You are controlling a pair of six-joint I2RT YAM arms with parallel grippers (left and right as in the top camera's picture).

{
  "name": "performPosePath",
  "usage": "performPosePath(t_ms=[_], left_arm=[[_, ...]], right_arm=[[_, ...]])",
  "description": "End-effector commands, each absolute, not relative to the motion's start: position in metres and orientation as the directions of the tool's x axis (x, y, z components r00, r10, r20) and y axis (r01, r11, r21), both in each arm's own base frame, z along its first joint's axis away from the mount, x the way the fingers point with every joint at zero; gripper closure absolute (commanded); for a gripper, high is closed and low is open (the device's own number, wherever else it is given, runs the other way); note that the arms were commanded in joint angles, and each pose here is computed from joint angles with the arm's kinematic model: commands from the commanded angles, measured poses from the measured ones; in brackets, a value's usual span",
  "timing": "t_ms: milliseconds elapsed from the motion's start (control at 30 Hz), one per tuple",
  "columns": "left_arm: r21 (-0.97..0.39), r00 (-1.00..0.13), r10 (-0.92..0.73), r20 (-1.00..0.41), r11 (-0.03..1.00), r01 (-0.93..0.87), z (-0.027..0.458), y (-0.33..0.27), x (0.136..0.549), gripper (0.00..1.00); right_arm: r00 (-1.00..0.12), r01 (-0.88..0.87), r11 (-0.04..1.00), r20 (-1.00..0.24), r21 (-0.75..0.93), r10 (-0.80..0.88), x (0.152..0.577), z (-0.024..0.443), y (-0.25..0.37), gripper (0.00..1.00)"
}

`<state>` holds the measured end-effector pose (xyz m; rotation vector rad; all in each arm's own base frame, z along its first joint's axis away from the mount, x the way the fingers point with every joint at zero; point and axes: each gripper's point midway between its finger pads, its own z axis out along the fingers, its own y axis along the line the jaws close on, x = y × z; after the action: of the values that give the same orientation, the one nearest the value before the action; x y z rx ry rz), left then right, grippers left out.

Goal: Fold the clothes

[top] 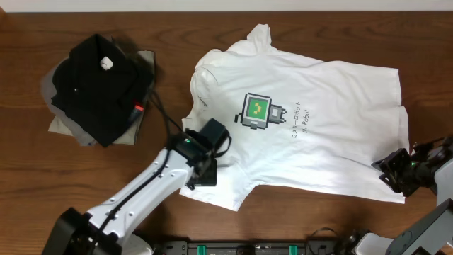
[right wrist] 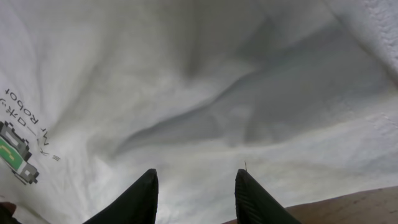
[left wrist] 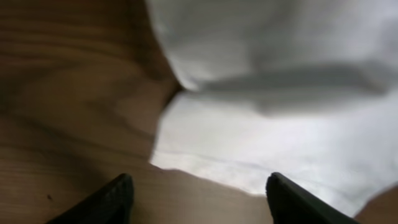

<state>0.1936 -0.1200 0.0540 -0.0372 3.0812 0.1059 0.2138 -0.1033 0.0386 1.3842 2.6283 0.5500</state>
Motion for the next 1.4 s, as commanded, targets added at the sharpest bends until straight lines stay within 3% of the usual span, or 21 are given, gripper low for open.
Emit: performPosePath(t_ms=[0, 167, 300, 567, 733, 800, 900, 1100, 1367], left_arm=[[0.124, -0.990, -0.120, -0.077, 0.984, -0.129, 0.042, -0.097, 0.201, 0.28], [0.023, -0.996, -0.084, -0.018, 0.996, -0.084, 0.021, -0.102, 0.205, 0.28], [0.044, -0.993, -0.116, 0.014, 0.992, -0.115, 0.011, -0.090, 0.203, 0.28], [-0.096, -0.990, -0.068, 0.126, 0.992, -0.080, 0.002, -0.111, 0.180, 0.32], [-0.103, -0.986, -0.069, 0.154, 0.991, -0.085, -0.014, -0.107, 0.164, 0.51], [-0.118, -0.985, -0.067, 0.161, 0.989, -0.087, -0.016, -0.109, 0.162, 0.74], [-0.141, -0.985, -0.066, 0.160, 0.986, -0.089, -0.012, -0.114, 0.164, 0.94], [-0.203, -0.995, -0.063, 0.079, 0.976, -0.078, 0.026, -0.127, 0.186, 0.94], [-0.272, -0.991, -0.073, -0.113, 0.962, -0.040, 0.081, -0.133, 0.211, 0.94]], right_arm=[[-0.579, 0.766, 0.515, 0.064, 0.386, 0.813, 0.214, 0.038, -0.102, 0.61], [-0.579, 0.766, 0.515, 0.064, 0.386, 0.813, 0.214, 0.038, -0.102, 0.60], [-0.579, 0.766, 0.515, 0.065, 0.385, 0.813, 0.214, 0.038, -0.102, 0.60], [-0.579, 0.765, 0.515, 0.063, 0.386, 0.813, 0.214, 0.038, -0.103, 0.60], [-0.579, 0.764, 0.516, 0.059, 0.387, 0.813, 0.215, 0.038, -0.103, 0.60], [-0.579, 0.764, 0.516, 0.059, 0.387, 0.813, 0.215, 0.038, -0.103, 0.60], [-0.579, 0.764, 0.517, 0.057, 0.387, 0.813, 0.215, 0.038, -0.103, 0.59], [-0.558, 0.780, 0.500, 0.058, 0.375, 0.828, 0.213, 0.038, -0.108, 0.58], [-0.391, 0.900, 0.355, 0.107, 0.255, 0.914, 0.173, 0.031, -0.135, 0.57]])
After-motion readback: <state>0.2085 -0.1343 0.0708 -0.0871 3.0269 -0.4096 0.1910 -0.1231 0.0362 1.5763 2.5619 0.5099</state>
